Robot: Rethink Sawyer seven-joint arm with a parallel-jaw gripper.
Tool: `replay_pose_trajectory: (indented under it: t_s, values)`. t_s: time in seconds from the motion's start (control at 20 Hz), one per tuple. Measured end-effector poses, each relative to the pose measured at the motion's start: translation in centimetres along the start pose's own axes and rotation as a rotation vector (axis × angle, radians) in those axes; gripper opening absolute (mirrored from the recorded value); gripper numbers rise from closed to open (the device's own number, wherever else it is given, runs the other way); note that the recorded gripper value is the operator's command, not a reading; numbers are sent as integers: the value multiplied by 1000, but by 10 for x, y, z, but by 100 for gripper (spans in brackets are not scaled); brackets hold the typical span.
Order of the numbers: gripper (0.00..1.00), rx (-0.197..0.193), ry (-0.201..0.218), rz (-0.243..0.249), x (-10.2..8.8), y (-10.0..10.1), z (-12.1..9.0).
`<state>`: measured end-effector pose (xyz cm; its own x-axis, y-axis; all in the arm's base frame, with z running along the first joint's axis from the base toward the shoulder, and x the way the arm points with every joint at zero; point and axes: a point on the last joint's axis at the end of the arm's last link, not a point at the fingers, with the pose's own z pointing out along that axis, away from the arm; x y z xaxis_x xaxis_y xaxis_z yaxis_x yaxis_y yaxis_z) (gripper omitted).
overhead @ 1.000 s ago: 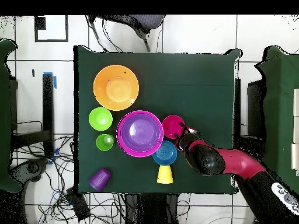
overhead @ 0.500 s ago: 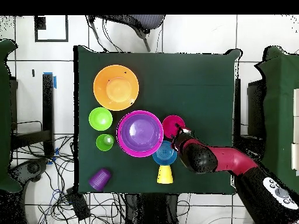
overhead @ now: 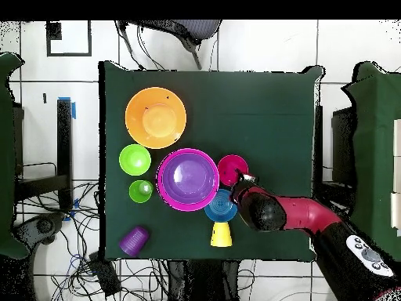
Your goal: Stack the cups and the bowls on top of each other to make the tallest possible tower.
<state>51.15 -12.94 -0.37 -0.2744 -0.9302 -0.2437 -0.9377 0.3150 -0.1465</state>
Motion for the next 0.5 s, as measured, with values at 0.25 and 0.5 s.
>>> replay_pose_trajectory:
  t_s: [0.25,0.5]
  values:
    - [100,-4,14,9,7,2,0]
    - [100,-11,43,20,19,6,0]
